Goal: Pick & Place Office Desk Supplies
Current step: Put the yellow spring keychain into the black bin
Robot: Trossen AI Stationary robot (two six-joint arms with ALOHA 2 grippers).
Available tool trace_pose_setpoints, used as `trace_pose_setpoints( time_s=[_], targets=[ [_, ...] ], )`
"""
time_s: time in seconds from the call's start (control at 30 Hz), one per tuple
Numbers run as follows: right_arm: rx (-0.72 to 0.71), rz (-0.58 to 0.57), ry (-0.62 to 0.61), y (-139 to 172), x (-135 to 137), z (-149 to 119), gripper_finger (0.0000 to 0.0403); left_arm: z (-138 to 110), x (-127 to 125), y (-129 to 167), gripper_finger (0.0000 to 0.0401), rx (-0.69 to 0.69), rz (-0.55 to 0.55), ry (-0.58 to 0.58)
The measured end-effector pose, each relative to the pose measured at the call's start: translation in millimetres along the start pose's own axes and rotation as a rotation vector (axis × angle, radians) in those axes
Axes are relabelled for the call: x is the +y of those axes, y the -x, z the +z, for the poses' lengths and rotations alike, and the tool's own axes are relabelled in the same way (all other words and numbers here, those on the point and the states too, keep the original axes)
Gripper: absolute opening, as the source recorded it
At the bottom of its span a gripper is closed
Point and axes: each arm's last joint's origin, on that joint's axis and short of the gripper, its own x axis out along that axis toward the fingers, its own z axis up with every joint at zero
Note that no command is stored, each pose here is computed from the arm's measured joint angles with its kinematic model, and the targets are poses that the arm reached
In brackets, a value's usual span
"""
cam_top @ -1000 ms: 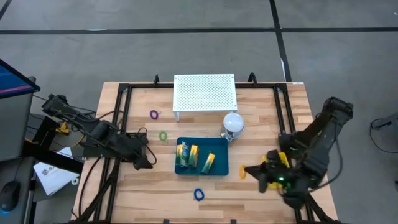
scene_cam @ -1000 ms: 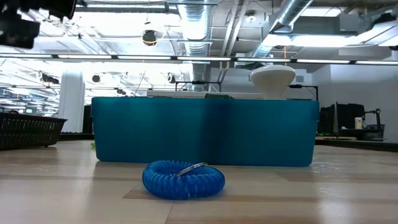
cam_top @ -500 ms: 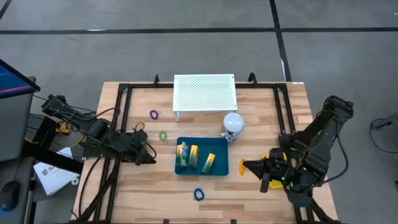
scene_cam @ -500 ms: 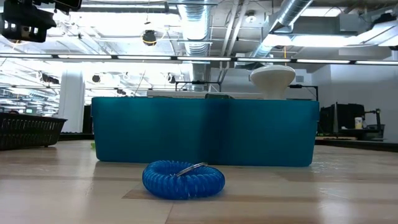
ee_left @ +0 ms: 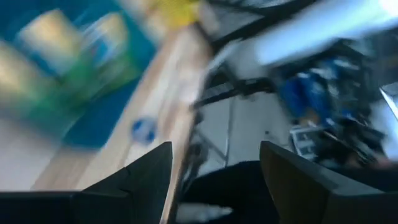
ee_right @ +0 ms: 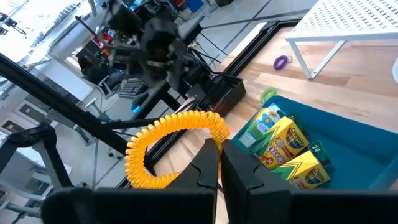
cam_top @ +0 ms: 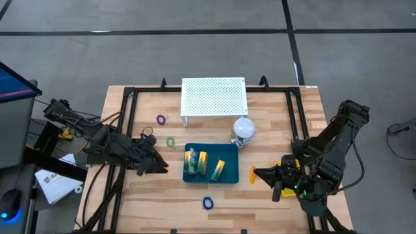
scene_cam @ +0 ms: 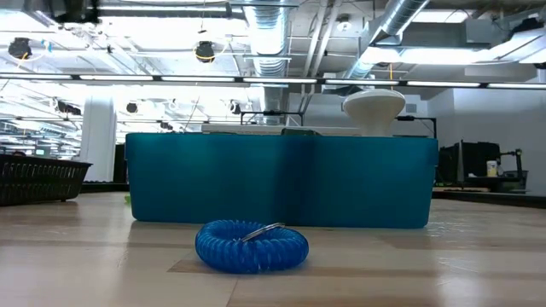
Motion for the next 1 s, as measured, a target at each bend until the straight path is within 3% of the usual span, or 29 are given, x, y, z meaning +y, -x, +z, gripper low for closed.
trace_pose_setpoints(
  time_s=[0.1, 0.33, 0.53, 0.73, 1.0],
  targets=[
    [0.000, 0.002, -0.005, 0, 0, 0, 0.0000, 7, -8, -18, 0.0237, -0.069, -0.059, -0.217],
    [-0.017, 0.009, -0.036, -1, 3, 1, 0.0000, 38, 15, -80, 0.0237, -0.212, 0.032, -0.536],
    [-0.047, 0.000, -0.048, -6, 4, 5, 0.0000, 85, 28, -129, 0.0237, -0.295, -0.010, -0.583],
    [-0.081, 0.005, -0.016, -12, 8, 17, 0.0000, 121, 8, -173, 0.0237, -0.267, -0.100, -0.694],
    [-0.107, -0.006, 0.027, -14, 6, 29, 0.0000, 149, -13, -194, 0.0229, -0.311, -0.168, -0.744]
  ],
)
